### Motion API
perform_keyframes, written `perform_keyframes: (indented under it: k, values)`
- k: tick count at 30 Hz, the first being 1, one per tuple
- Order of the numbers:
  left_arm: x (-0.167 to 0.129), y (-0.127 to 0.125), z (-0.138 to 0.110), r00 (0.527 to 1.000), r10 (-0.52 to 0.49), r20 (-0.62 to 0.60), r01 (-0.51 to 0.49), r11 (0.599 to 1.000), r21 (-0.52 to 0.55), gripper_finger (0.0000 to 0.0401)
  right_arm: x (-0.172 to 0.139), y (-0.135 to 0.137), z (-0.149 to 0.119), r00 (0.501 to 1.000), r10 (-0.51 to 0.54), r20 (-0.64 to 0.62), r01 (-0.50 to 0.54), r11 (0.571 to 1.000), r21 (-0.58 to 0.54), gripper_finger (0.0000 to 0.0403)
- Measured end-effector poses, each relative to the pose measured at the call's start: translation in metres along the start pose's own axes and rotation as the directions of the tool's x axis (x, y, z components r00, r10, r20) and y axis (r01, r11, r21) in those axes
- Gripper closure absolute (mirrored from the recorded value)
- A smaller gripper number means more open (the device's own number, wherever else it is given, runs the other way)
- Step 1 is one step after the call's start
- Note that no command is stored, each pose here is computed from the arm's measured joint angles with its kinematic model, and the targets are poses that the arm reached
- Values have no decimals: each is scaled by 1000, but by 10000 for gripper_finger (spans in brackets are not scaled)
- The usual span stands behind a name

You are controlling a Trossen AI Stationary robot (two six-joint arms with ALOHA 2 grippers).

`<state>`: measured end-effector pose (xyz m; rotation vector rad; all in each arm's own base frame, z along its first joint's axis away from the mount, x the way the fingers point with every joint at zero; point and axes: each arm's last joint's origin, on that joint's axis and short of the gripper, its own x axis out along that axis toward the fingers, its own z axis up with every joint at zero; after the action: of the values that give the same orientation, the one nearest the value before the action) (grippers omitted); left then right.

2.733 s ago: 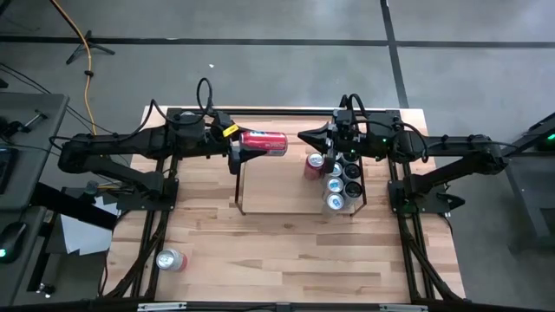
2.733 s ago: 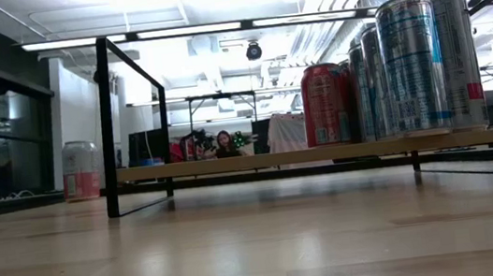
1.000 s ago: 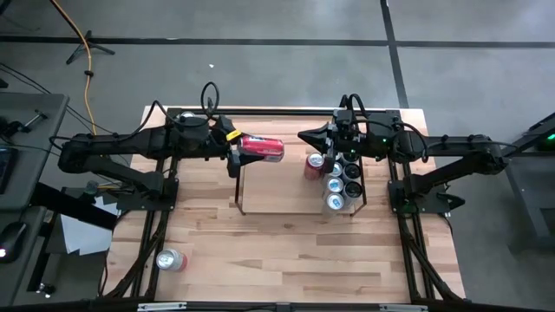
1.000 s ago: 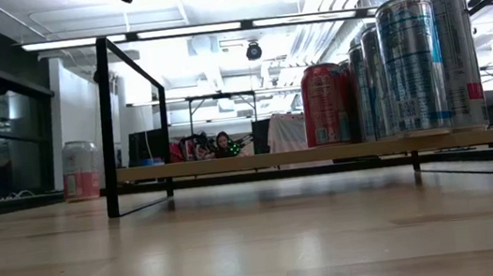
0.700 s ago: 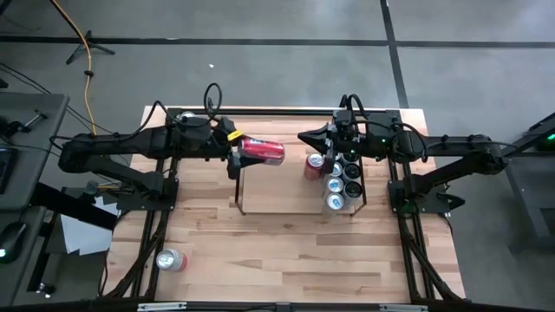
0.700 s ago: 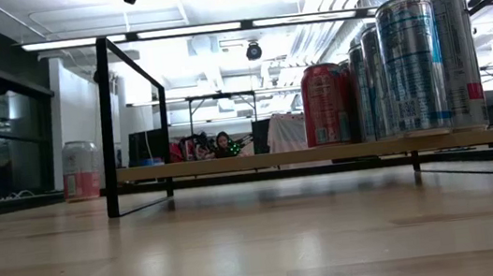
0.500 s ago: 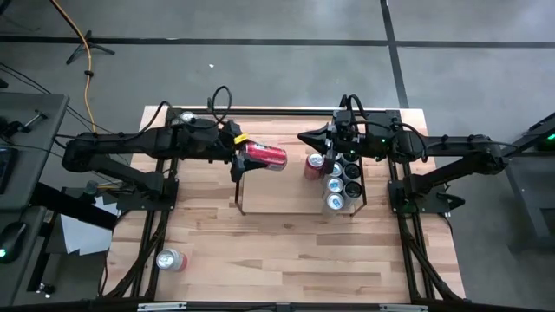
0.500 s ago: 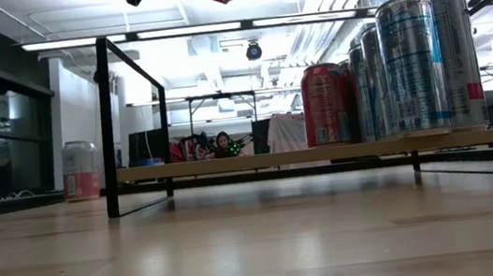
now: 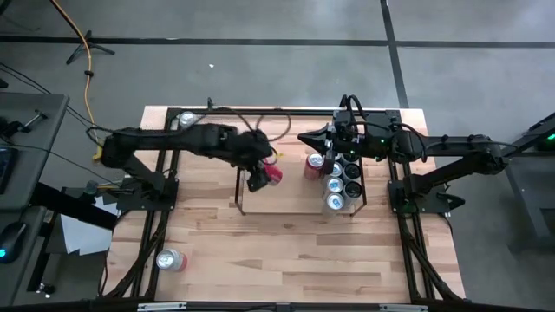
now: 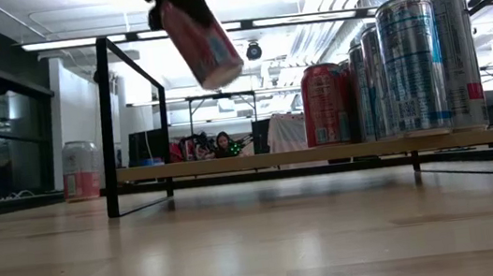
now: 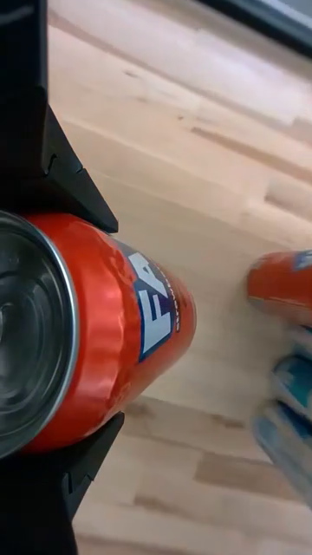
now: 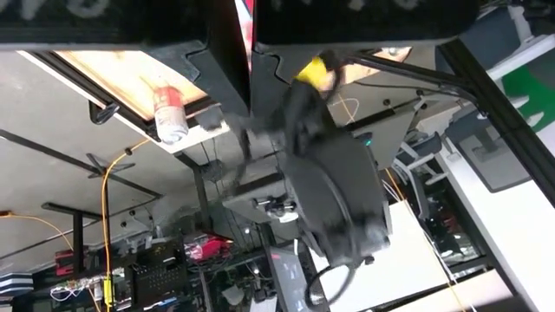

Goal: Place canned beverage on shelf
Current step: Put the red soda can on the shelf aligned with the other red soda can

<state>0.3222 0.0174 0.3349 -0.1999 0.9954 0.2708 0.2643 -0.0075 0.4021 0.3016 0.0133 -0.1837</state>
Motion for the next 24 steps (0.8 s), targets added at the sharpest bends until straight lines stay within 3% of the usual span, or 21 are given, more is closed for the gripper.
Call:
perform_keyframes:
  k: [12, 24]
  values:
    - [70, -8, -4, 977, 21, -211, -7, 997, 71, 151, 0, -1, -3, 1000, -12, -25, 12, 1000, 3, 402]
    - [82, -8, -9, 960, 56, -275, -37, 996, 76, 141, 0, -1, -4, 999, -15, -38, 16, 1000, 0, 402]
